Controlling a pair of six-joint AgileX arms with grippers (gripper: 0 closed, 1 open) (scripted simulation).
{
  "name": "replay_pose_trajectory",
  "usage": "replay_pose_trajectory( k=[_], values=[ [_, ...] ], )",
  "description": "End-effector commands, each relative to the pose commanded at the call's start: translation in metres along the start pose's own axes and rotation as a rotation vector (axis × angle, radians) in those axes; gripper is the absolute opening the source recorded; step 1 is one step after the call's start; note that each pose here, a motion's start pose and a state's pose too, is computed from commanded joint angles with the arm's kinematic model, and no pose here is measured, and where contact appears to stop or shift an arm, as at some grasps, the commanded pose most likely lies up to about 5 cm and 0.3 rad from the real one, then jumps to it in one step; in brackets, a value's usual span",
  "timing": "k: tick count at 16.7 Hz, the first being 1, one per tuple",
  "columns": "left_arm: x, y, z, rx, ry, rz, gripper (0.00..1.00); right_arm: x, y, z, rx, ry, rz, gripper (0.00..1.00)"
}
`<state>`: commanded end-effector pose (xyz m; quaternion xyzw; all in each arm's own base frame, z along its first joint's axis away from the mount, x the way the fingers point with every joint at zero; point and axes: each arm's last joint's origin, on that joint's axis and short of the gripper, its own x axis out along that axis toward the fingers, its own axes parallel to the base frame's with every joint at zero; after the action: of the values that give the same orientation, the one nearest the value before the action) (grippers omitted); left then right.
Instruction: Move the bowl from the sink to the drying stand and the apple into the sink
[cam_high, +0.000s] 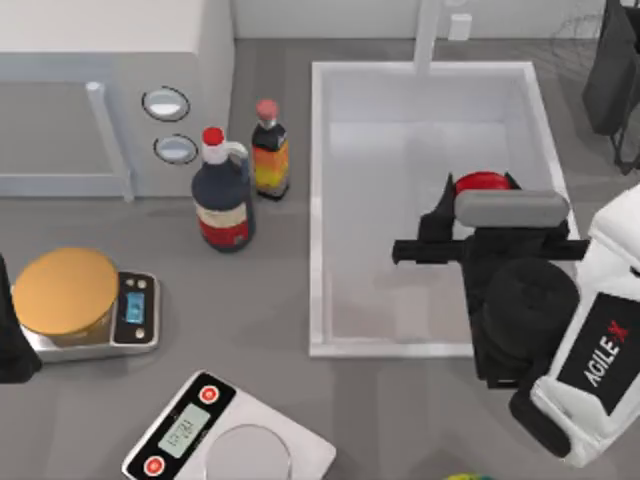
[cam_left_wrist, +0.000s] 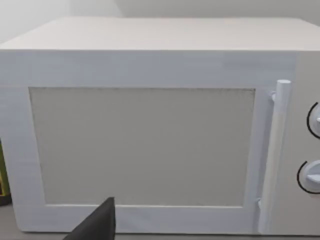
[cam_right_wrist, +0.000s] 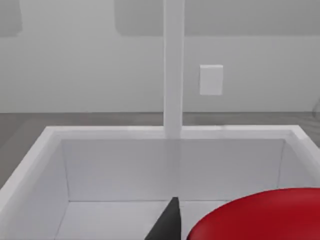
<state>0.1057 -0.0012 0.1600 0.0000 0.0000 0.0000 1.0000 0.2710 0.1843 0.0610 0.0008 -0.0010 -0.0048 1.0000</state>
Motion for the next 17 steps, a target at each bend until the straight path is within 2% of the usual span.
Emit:
replay_pose_trajectory(
  k=[5, 17],
  values=[
    [0.0, 0.0, 0.0, 0.0, 0.0, 0.0, 1.0, -0.0006, -0.0007, -0.002, -0.002, 0.002, 0.0, 0.0],
    [0.0, 0.0, 0.0, 0.0, 0.0, 0.0, 1.0, -0.0006, -0.0007, -0.002, -0.002, 0.002, 0.0, 0.9]
  ],
)
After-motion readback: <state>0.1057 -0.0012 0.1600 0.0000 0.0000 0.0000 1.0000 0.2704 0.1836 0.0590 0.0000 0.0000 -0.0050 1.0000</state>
